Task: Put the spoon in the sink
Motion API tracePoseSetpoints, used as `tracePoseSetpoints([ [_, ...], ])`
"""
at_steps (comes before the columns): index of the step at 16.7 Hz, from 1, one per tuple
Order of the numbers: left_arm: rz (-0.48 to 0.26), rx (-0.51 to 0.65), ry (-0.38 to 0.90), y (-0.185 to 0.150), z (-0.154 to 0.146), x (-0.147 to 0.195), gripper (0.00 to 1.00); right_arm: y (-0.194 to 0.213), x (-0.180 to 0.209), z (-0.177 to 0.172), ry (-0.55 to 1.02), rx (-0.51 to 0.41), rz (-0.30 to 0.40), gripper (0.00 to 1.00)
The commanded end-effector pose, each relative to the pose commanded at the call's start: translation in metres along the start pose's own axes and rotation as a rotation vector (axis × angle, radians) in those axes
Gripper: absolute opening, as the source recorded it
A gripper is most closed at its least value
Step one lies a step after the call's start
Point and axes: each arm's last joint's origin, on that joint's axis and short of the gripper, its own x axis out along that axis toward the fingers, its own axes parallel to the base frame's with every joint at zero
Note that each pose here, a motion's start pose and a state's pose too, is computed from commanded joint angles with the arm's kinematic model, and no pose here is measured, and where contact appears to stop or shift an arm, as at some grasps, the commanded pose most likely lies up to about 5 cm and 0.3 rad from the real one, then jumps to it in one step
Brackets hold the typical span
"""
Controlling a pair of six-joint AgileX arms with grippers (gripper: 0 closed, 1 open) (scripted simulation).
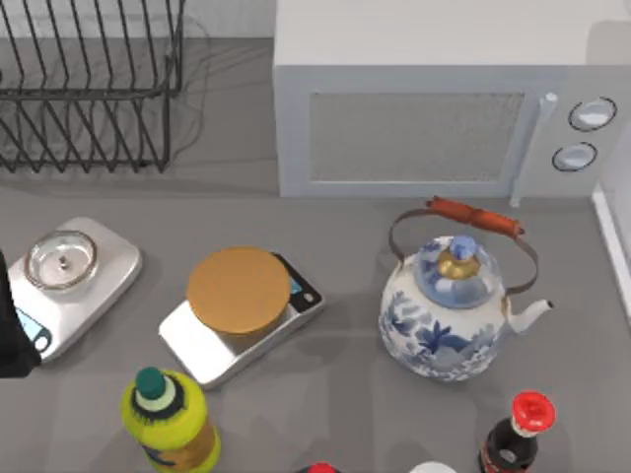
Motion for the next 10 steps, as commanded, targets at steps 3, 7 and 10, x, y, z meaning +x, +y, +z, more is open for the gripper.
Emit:
tracePoseSetpoints([
  [3,0.000,0.000,0.000,0.0000,0.0000,0.0000,1.00,0.0000,0.0000,0.0000,0.000,0.000,0.000,0.90],
  [7,0.000,0.000,0.000,0.0000,0.0000,0.0000,1.00,0.0000,0.0000,0.0000,0.000,0.000,0.000,1.00],
  [10,0.000,0.000,0.000,0.0000,0.0000,0.0000,1.00,0.0000,0.0000,0.0000,0.000,0.000,0.000,1.00],
])
